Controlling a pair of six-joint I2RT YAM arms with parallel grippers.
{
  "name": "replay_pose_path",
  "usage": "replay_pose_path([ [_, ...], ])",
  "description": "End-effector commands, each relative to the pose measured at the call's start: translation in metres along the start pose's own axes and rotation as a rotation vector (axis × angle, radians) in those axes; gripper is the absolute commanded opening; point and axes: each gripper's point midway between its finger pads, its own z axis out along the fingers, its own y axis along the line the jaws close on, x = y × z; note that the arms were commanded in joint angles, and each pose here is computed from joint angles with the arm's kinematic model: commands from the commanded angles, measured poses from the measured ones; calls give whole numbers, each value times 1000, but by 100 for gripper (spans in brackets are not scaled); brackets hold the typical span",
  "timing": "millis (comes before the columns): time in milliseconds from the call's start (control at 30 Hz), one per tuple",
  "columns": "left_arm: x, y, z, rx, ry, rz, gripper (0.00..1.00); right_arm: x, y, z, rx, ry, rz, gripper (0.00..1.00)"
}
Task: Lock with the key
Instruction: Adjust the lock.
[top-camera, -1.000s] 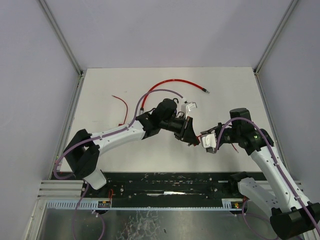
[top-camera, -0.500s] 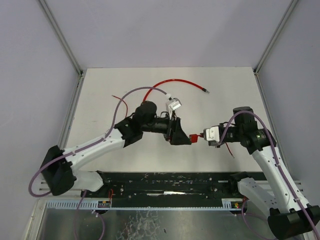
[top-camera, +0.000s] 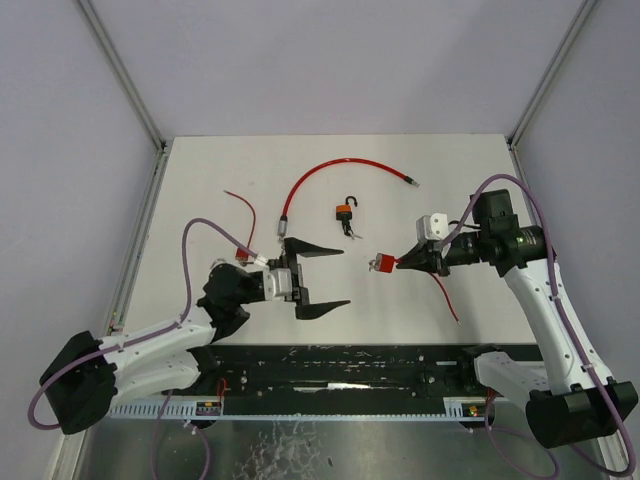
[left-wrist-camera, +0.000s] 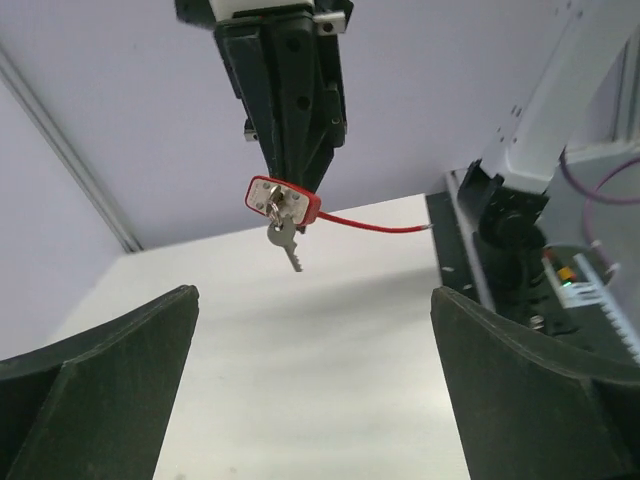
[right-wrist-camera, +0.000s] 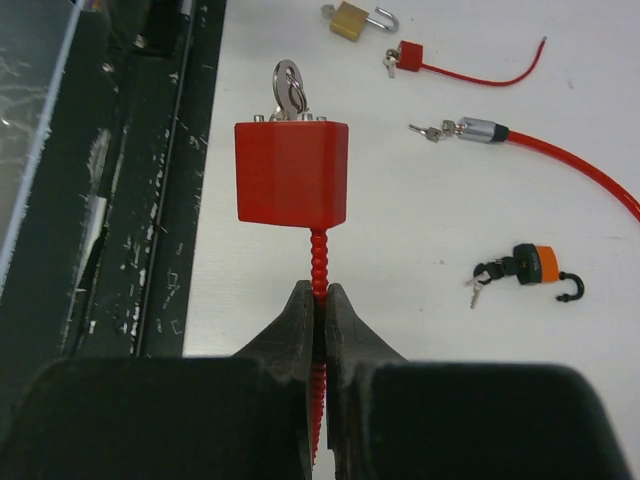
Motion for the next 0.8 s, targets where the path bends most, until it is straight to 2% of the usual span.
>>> replay_pose_path([
  [0,-44,11,20,102,-158,441,97,-36,17,-6,-79,-114,90,0],
  [133,-36,32,30,135,-149,499,94,-50,20,-8,-117,-154,78,0],
  [267,-27,52,40,180,-157,480,87,-56,25,-9,-161,-185,76,0],
  [433,-20,45,55,319,-215,401,76,-52,32,-6,-182,-212,91,0],
  [533,-20,40,64,401,-232,327,62,-49,34,-4,-176,-224,111,0],
  [567,-20,38,67,408,-237,312,60,-50,34,-4,-172,-228,110,0],
  [767,-17,15,74,457,-265,336,60,-53,36,-2,-163,-274,123,0],
])
